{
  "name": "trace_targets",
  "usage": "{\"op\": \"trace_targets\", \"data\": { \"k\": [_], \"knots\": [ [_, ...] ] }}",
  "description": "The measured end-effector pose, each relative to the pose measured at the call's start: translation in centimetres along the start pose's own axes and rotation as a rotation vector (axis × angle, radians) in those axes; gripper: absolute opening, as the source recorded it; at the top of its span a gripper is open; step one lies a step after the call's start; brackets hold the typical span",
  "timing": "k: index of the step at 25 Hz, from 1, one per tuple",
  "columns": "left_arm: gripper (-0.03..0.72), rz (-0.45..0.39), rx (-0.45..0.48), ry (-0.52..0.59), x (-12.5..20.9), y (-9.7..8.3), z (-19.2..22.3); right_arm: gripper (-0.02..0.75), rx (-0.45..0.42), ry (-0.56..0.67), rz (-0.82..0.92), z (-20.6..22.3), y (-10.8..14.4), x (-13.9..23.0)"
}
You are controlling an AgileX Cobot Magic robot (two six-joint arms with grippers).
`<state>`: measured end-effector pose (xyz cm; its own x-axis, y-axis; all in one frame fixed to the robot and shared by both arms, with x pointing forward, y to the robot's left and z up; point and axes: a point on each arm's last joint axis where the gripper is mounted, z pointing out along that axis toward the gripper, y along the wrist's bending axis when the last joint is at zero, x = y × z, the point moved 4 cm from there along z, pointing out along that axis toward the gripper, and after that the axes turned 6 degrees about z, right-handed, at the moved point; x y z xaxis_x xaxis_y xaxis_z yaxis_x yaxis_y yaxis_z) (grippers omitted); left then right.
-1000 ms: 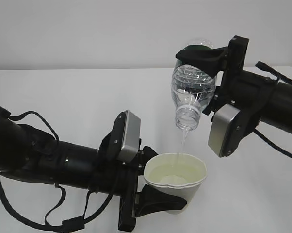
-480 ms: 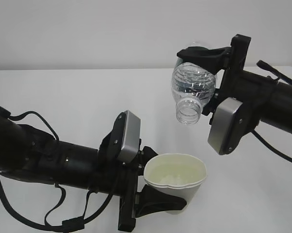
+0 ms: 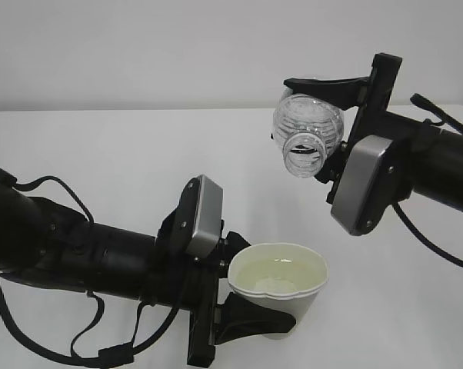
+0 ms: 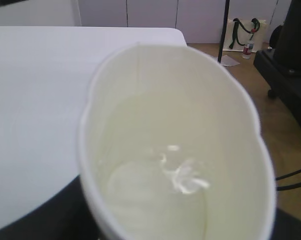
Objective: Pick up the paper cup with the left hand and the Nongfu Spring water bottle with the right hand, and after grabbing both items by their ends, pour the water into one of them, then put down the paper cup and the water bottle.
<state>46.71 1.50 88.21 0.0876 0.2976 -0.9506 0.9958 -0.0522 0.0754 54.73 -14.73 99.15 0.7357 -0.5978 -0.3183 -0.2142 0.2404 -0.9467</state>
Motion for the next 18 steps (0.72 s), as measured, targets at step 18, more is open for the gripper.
{"op": "trace_targets", "data": {
  "k": [18],
  "knots": [
    [0.418,0.000,0.001,-0.002,-0.02,-0.01,0.00,0.463,0.012,0.010,0.342,0.00,-0.13,0.15]
  ]
}}
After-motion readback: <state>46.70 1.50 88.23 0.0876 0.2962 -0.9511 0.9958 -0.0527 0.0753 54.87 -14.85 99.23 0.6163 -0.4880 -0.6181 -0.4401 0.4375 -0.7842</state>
